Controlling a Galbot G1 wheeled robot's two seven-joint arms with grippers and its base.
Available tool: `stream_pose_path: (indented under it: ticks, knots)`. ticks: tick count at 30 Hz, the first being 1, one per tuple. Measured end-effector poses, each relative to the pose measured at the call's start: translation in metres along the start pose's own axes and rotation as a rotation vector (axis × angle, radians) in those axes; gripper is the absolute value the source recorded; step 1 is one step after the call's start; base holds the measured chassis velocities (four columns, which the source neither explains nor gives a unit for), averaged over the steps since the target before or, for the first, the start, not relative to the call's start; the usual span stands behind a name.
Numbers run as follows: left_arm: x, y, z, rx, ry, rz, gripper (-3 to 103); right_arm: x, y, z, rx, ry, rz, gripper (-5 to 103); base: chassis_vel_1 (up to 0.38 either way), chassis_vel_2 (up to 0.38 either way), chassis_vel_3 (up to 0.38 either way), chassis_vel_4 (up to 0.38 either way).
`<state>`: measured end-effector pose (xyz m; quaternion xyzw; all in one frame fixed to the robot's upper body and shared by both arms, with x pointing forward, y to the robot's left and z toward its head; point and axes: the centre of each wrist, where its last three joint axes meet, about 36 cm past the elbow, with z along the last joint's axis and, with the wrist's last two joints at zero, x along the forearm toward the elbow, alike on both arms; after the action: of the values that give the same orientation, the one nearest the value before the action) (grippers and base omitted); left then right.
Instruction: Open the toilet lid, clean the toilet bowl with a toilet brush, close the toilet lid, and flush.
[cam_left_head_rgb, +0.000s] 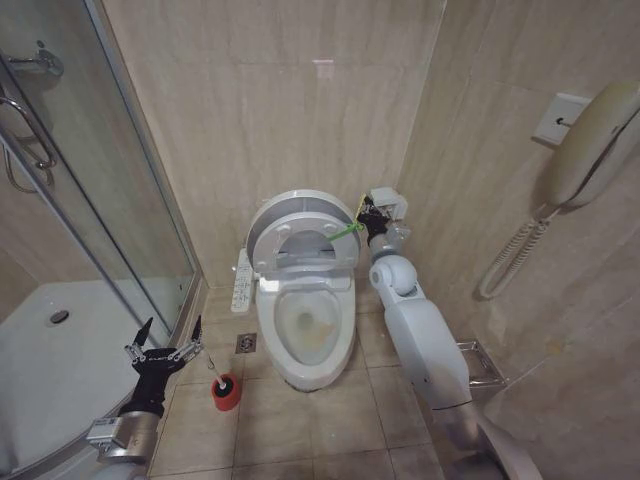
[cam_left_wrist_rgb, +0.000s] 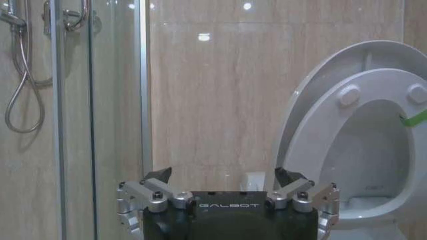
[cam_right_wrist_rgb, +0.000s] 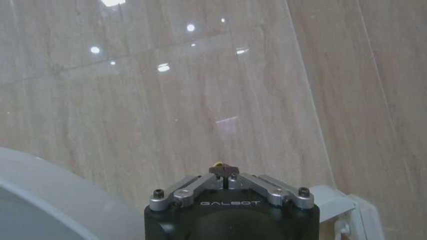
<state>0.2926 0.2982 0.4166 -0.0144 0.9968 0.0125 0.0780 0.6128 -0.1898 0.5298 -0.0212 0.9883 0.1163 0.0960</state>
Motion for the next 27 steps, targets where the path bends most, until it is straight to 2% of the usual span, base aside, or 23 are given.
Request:
stream_pose_path:
  ticks: [8,18,27]
  knots:
    - [0.000,0.000,0.000,0.000,0.000,0.000,100,0.000,-0.016,-0.014,0.004,-0.039,0.009,0,0.000,0.000,0.000,0.000]
    - [0.000,0.000,0.000,0.000,0.000,0.000,100,0.012,-0.040,-0.034,0.064,-0.101,0.020,0,0.000,0.000,0.000,0.000]
    - [0.000,0.000,0.000,0.000,0.000,0.000,100,0.005,-0.040,-0.031,0.058,-0.090,0.021,0,0.000,0.000,0.000,0.000]
